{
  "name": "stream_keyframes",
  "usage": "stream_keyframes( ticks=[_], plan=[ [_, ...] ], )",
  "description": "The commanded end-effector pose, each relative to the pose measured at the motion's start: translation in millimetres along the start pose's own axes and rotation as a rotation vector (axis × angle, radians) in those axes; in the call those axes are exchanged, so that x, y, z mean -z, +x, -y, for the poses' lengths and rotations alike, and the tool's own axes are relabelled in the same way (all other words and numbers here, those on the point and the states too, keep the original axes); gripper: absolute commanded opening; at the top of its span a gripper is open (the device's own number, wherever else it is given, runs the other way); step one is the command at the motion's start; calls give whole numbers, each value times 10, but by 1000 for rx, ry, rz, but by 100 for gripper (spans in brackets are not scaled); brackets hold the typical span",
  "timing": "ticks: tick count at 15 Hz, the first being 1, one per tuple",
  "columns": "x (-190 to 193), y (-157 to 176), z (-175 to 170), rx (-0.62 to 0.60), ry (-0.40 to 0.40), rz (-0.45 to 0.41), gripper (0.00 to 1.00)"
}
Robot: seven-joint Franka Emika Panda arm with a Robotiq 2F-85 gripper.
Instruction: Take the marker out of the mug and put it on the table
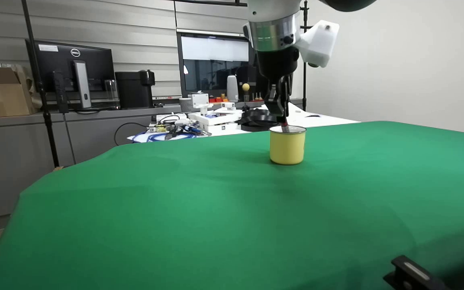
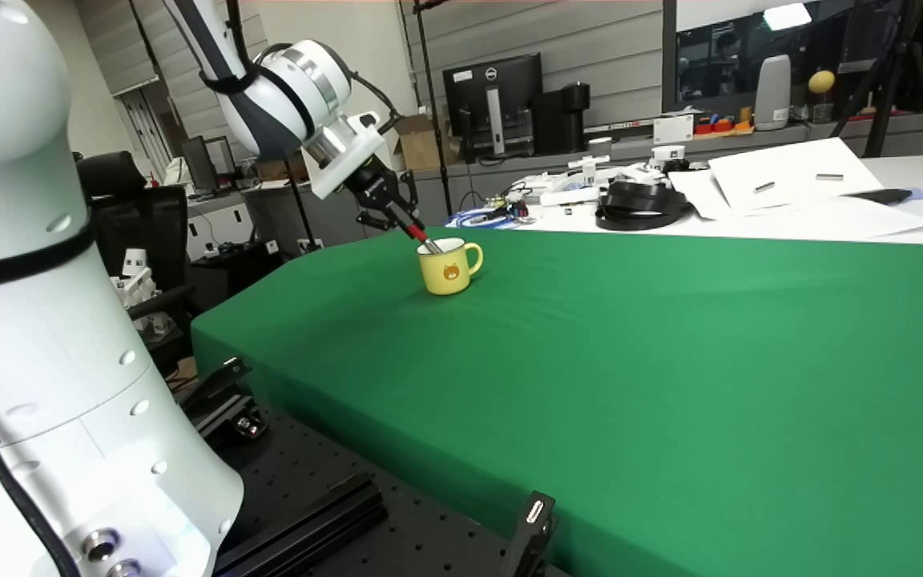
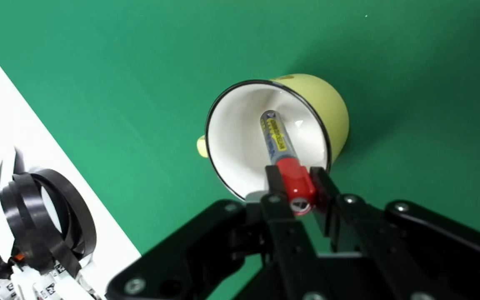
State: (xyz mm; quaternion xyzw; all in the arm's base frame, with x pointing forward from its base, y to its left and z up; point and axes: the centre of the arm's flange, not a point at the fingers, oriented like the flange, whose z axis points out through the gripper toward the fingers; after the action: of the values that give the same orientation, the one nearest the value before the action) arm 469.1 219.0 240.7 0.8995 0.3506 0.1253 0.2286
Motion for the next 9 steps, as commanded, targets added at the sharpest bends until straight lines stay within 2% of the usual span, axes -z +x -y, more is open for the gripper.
stream_keyframes(
  ticks=[1,9],
  plan=[
    [369,-2,-203,-49,-49,-9,5],
    [1158,-34,-592,-123,-159,-40,5]
  ],
)
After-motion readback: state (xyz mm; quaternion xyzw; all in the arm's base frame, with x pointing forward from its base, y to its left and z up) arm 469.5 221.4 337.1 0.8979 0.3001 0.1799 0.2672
